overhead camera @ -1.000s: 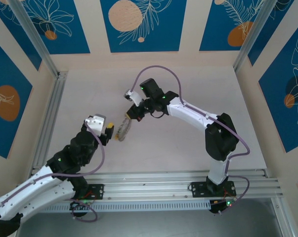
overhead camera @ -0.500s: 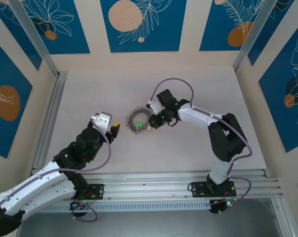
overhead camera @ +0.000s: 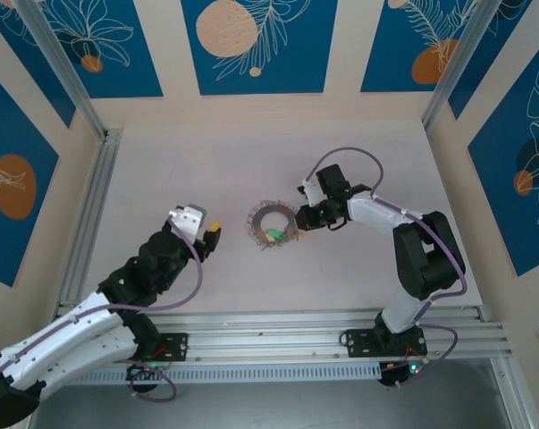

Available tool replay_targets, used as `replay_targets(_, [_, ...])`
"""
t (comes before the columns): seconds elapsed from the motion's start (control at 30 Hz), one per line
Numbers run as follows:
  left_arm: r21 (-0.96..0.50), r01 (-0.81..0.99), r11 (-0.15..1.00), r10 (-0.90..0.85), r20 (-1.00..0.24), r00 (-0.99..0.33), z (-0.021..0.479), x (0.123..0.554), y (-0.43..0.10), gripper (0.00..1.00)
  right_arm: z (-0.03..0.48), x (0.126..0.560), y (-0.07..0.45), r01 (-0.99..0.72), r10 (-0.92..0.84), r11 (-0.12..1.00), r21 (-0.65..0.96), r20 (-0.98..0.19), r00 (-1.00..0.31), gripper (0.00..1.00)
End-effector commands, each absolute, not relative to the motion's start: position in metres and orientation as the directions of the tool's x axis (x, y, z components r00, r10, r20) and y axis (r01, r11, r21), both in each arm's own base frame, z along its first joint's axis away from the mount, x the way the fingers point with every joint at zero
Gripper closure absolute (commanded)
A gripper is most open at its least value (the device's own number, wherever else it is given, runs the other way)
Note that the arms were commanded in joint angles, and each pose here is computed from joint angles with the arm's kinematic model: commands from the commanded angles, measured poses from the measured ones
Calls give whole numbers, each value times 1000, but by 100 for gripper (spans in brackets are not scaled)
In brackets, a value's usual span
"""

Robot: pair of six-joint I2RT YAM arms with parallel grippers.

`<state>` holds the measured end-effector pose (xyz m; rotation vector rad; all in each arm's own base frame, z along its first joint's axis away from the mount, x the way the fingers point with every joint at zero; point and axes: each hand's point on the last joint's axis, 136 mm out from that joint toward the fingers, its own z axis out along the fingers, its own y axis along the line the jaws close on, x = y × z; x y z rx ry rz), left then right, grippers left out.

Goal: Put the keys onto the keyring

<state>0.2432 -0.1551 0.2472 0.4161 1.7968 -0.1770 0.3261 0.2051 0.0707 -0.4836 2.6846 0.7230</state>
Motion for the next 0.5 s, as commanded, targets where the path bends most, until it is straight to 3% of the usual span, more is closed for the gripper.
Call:
replay_targets(0.0, [68, 375, 925, 152, -968, -201, 253, 240, -152, 32, 82, 332, 209, -369, -167, 781, 504, -400, -901, 84])
replay_targets(0.13, [75, 377, 923, 159, -967, -198, 257, 237, -148, 31, 95, 340, 200, -364, -143, 803, 472, -441, -886, 80])
replay_targets(0.2, [80, 379, 922, 166, -966, -199, 259, 236, -148, 30, 113, 342, 198, -403, -151, 813, 420, -516, -843, 75])
replay_targets(0.27, [89, 382, 920, 178, -963, -204, 260, 236, -148, 27, 141, 337, 200, -461, -169, 822, 334, -630, -758, 64])
replay_targets(0.33, [100, 369, 924, 191, -957, -217, 259, 238, -147, 0, 169, 330, 203, -519, -185, 810, 273, -721, -668, 51])
replay_targets(0.47, [113, 294, 949, 202, -934, -293, 236, 251, -137, 0, 201, 315, 188, -533, -163, 824, 192, -821, -547, 22])
